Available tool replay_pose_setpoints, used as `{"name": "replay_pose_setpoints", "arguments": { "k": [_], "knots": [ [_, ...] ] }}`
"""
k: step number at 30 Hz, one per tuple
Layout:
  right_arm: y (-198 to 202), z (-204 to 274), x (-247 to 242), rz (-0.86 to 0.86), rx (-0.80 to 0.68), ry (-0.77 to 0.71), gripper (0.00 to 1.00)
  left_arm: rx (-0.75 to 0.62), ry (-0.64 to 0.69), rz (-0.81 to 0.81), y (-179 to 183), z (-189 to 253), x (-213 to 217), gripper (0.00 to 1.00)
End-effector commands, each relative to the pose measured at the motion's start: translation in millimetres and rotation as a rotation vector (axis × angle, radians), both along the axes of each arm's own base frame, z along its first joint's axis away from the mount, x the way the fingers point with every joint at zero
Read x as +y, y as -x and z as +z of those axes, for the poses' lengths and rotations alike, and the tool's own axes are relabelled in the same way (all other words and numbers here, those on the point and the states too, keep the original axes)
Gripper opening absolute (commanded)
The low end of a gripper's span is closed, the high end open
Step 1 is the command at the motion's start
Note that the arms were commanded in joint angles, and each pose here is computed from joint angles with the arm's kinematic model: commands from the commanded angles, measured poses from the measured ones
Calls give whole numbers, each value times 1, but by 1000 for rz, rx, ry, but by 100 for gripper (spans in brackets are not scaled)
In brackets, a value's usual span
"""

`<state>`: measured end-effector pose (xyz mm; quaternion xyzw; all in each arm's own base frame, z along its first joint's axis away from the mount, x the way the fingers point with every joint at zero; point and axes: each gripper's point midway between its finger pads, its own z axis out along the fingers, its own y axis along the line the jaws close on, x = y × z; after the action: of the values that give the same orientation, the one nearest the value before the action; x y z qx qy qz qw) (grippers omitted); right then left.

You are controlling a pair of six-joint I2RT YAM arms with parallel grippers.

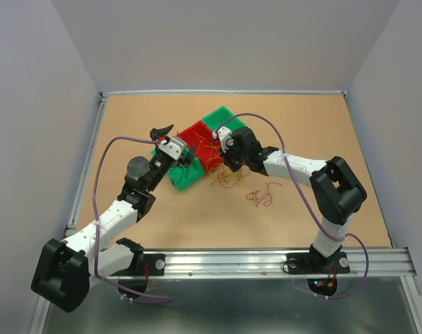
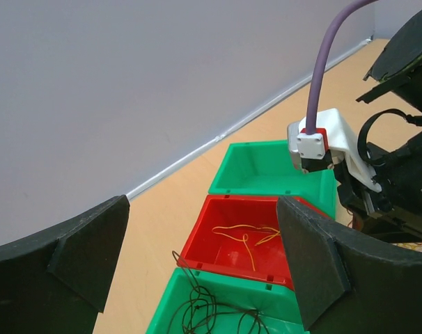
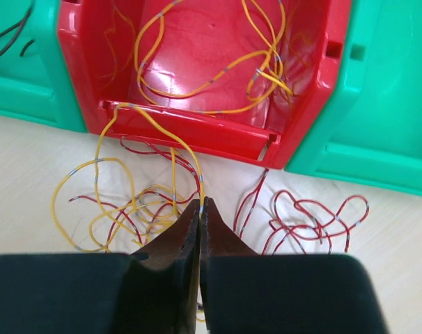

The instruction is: Untangle the cables

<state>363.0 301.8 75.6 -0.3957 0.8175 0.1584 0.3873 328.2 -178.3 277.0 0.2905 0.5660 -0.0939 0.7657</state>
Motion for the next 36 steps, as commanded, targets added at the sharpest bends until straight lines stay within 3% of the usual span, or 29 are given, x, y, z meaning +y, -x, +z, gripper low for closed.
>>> {"name": "replay_pose_setpoints", "arguments": {
  "k": [1, 6, 8, 15, 23, 31, 34, 36],
  "knots": [
    [3, 34, 1, 26, -60, -50, 0, -67, 28, 7, 0, 17, 2, 99],
    [48, 92, 6, 173, -106, -222, 0, -54, -10, -80, 6, 10, -12, 99],
    [76, 114, 0, 230, -131, -293, 0, -39, -55, -190, 16, 1, -30, 99],
    [124, 179, -20, 281, -290, -495, 1, -24, -125, -425, 47, -15, -62, 99],
    [115, 197, -28, 166, -306, -549, 1, -93, -147, -610, 92, -7, -71, 99],
    [102, 205, -30, 67, -290, -580, 0, -90, -166, -646, 99, -8, -74, 99],
    [94, 207, -33, 18, -293, -589, 1, -79, -160, -651, 99, -8, -77, 96],
    [88, 209, -34, -18, -292, -594, 1, -59, -153, -643, 97, -9, -81, 84]
  ]
}}
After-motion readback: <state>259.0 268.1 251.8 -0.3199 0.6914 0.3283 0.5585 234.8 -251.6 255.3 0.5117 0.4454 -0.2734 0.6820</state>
